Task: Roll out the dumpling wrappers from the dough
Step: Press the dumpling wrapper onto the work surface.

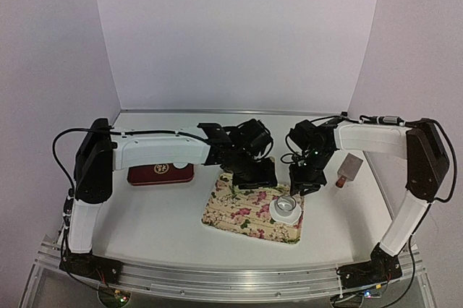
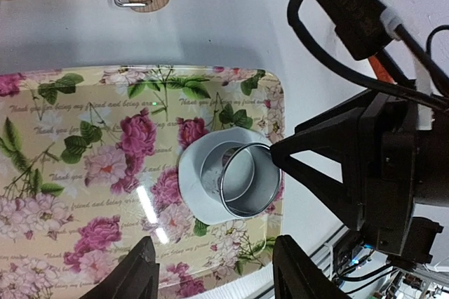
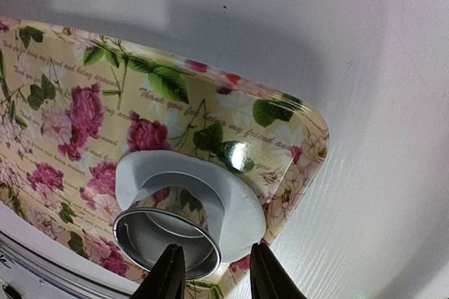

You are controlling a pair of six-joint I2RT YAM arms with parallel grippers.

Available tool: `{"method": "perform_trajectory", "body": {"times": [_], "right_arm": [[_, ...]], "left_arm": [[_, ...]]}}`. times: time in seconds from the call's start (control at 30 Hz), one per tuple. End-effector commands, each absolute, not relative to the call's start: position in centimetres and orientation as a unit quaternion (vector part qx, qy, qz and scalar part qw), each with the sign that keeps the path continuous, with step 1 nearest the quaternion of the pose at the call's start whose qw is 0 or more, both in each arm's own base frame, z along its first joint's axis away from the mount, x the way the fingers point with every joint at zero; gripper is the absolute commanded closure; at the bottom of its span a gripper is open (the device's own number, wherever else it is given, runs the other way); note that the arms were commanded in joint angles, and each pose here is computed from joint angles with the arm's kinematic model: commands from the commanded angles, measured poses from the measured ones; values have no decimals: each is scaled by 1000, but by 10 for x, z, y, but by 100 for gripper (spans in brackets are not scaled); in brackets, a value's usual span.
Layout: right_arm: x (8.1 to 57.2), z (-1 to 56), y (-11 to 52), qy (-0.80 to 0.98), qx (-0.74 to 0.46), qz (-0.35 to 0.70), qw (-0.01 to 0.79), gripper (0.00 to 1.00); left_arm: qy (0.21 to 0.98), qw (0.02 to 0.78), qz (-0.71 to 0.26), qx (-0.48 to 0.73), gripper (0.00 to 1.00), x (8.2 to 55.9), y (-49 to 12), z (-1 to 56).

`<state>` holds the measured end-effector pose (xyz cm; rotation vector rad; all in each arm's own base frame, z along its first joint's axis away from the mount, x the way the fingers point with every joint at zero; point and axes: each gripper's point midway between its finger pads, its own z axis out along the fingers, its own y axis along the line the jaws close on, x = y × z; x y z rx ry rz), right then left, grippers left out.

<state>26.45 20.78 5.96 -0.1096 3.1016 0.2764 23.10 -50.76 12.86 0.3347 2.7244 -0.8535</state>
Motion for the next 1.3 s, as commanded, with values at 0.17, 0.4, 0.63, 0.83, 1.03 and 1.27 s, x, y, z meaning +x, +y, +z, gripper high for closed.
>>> {"method": "perform_trajectory", "body": {"times": [0.17, 0.4, 0.63, 0.83, 1.03, 1.27], "right_arm": [[268, 58, 219, 995, -32, 96, 14, 92], [264, 54, 218, 995, -32, 92, 8, 94], [261, 47, 216, 996, -38, 82, 1, 96], [257, 43, 216, 996, -44, 80, -6, 100], [255, 39, 216, 996, -49, 75, -10, 100], [252, 35, 218, 996, -57, 73, -15, 100]], "left_arm": [[921, 76, -352, 151, 49, 229, -548, 105], [922, 68, -353, 146, 54, 235, -553, 91], [923, 60, -353, 140, 60, 238, -554, 81], [924, 55, -353, 141, 64, 238, -557, 75], [923, 49, -355, 141, 69, 238, -561, 70], [922, 50, -356, 141, 73, 238, -562, 69]]}}
